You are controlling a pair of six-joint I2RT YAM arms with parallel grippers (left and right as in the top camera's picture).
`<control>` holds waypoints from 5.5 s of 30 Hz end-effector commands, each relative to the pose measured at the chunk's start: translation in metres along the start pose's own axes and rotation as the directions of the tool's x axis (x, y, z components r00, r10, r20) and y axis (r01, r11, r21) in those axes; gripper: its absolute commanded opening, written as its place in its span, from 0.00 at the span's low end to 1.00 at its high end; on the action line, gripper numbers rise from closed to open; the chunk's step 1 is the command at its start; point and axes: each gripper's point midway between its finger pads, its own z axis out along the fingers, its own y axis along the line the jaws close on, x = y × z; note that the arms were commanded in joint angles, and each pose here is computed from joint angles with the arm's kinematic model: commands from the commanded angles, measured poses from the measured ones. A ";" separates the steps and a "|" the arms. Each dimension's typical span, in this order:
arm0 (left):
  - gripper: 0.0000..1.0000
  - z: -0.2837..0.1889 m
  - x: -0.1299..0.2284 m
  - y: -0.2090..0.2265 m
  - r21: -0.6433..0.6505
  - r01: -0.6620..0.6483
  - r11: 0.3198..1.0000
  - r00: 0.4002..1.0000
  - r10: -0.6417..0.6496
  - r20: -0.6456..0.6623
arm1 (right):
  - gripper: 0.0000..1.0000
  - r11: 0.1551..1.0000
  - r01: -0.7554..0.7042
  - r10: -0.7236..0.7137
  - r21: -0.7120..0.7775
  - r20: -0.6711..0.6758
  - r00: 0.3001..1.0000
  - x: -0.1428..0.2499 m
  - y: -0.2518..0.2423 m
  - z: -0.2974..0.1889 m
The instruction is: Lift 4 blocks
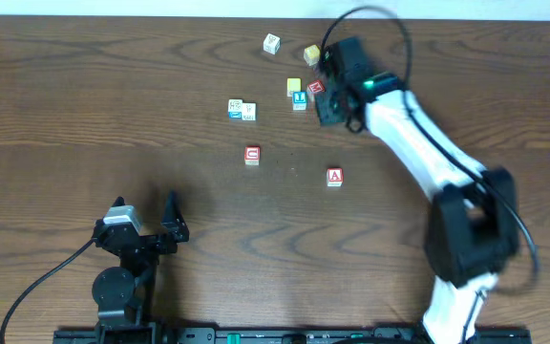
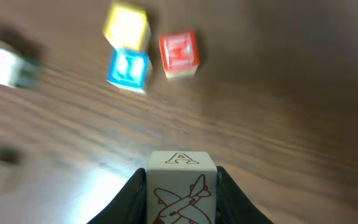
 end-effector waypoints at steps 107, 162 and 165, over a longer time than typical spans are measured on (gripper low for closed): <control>0.98 0.002 0.016 0.002 -0.002 -0.005 1.000 0.999 0.004 -0.044 | 0.40 0.982 -0.172 0.180 0.075 -0.126 0.976 0.148 0.061 0.033; 0.98 0.002 0.016 0.002 -0.002 -0.005 1.000 0.999 0.004 -0.044 | 0.06 0.999 -0.048 0.048 -0.001 -0.029 0.998 0.117 0.072 0.034; 0.98 0.002 0.016 0.002 -0.002 -0.005 1.000 0.999 0.004 -0.044 | 0.03 0.998 -0.062 0.062 0.004 -0.039 0.997 0.119 0.071 0.034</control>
